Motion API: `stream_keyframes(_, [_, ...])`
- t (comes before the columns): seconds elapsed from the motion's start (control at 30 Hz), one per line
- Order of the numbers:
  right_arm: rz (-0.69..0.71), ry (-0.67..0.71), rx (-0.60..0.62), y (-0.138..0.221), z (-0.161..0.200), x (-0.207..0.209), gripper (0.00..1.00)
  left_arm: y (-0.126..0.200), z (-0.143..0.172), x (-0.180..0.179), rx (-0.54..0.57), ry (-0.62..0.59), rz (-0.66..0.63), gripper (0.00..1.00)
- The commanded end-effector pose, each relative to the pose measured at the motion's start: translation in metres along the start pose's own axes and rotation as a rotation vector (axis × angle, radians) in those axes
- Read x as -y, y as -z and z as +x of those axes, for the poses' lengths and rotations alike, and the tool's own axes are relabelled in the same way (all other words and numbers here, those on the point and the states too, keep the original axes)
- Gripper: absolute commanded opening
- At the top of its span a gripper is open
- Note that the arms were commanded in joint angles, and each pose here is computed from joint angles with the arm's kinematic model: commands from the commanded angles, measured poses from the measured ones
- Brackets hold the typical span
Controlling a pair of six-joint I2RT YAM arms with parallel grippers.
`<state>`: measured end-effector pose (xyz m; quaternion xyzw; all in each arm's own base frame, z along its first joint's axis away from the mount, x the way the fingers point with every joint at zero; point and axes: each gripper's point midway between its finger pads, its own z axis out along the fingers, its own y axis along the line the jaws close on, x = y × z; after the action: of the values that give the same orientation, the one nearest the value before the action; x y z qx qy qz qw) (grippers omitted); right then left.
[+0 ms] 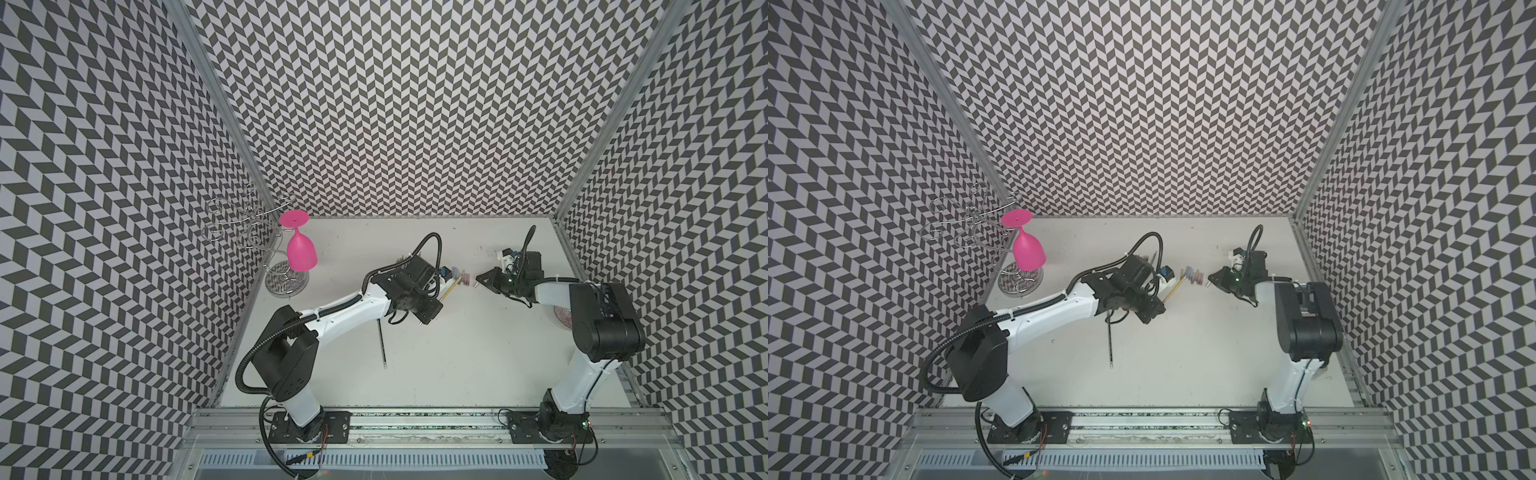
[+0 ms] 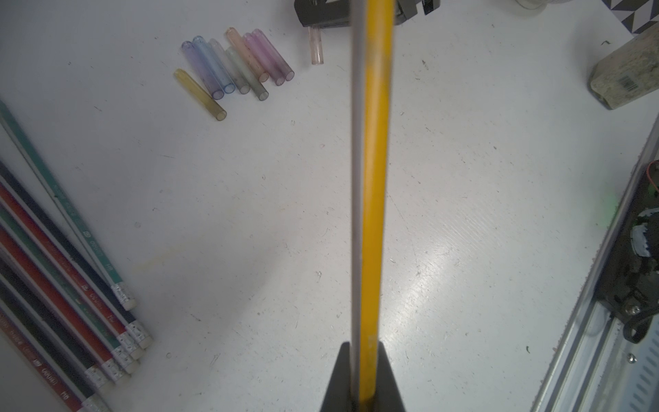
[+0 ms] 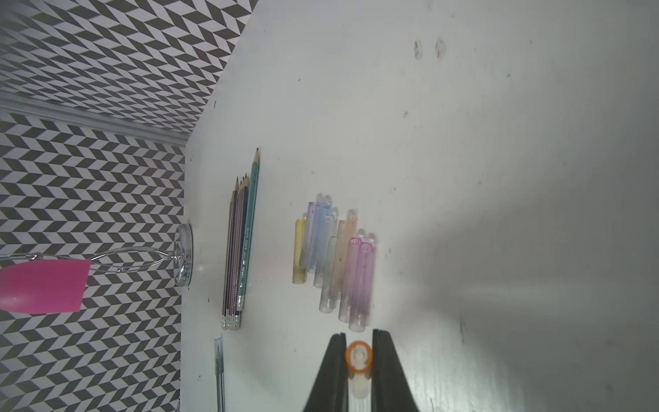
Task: Remove the protective cover of the pencils
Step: Place the protective sleeve at the center of the board.
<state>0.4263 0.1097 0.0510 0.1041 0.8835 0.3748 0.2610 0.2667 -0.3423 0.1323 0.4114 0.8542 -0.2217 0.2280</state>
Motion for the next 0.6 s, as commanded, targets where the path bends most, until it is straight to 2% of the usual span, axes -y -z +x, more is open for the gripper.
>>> stream_keyframes(0.0, [-0.002,0.045,0.036,-0.005,-0.016,-0.002,0.14,0.012,-0.017,0.001,0.046,-0.016,0.003,0.0])
stream_keyframes(0.33, [-0.014,0.031,0.006,-0.018,-0.015,0.002,0.16,0.012,-0.016,0.001,0.044,-0.015,0.012,0.0])
stream_keyframes(0.57, [-0.053,0.025,0.01,-0.018,-0.016,-0.004,0.31,0.022,-0.025,-0.019,0.102,0.059,0.063,0.0])
